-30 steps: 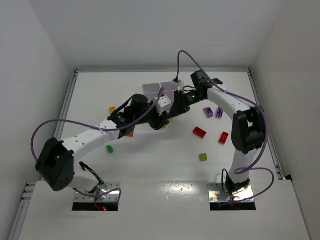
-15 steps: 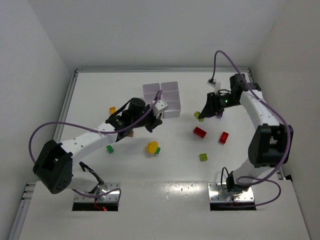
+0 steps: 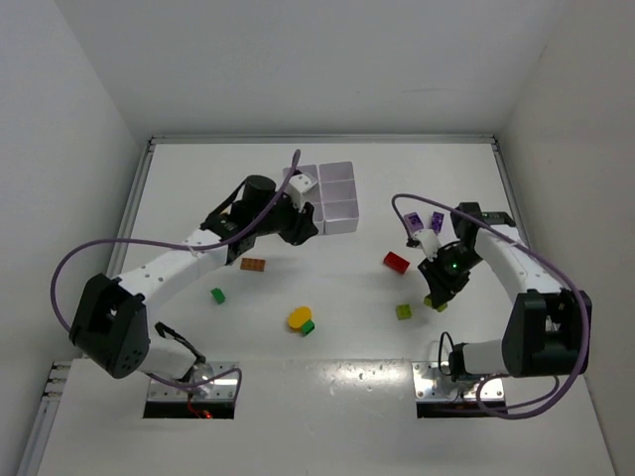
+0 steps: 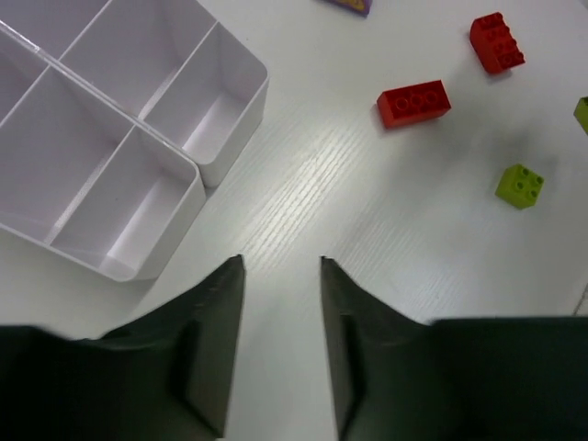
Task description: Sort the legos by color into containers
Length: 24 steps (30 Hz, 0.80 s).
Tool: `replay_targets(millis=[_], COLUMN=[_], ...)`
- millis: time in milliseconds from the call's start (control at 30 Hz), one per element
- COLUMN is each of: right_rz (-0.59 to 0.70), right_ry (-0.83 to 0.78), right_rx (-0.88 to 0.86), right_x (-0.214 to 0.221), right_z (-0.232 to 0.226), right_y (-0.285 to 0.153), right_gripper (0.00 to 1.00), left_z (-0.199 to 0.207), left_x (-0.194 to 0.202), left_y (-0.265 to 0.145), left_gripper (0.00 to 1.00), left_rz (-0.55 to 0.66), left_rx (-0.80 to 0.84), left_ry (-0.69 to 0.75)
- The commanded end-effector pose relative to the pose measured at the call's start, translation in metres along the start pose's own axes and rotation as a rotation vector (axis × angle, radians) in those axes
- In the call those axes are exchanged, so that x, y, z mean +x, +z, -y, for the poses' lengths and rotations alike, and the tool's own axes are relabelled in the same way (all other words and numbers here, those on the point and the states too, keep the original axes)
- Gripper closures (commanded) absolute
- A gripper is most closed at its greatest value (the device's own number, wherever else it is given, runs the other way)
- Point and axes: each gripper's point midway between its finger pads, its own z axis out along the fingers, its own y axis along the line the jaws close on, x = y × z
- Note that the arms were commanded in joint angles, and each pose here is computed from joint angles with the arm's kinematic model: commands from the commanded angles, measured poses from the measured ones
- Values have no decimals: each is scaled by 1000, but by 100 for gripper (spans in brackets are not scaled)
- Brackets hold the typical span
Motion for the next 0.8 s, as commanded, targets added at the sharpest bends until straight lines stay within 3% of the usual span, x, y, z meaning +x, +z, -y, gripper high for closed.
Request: replay_targets(millis=[0,167,467,567,600,767], right_rz=[-42,-147,-218,-218,-229,-232], right_ry=[-26,33,0,-19,-14,17], right_rx=[122,117,34,22,16,7], right_x=[3,9,-1,-6,-6,-11], right_z=[24,32,25,21,19,17], right_y=[3,19,38,40,43,44], right_gripper=[100,93,81,67,57,39], left_z=[7,28,34,38,40,43], left_x=[-12,25,89,100,110,127], left_y=[-3,-14,-42,-46,-48,-49], left_gripper=[51,50,49,48,46,44], left_rz=[0,-186,-358,-367,-381,-352], left_rx=[63,254,455,518,560,661], left_ry=[-45,79,383,411,447,607])
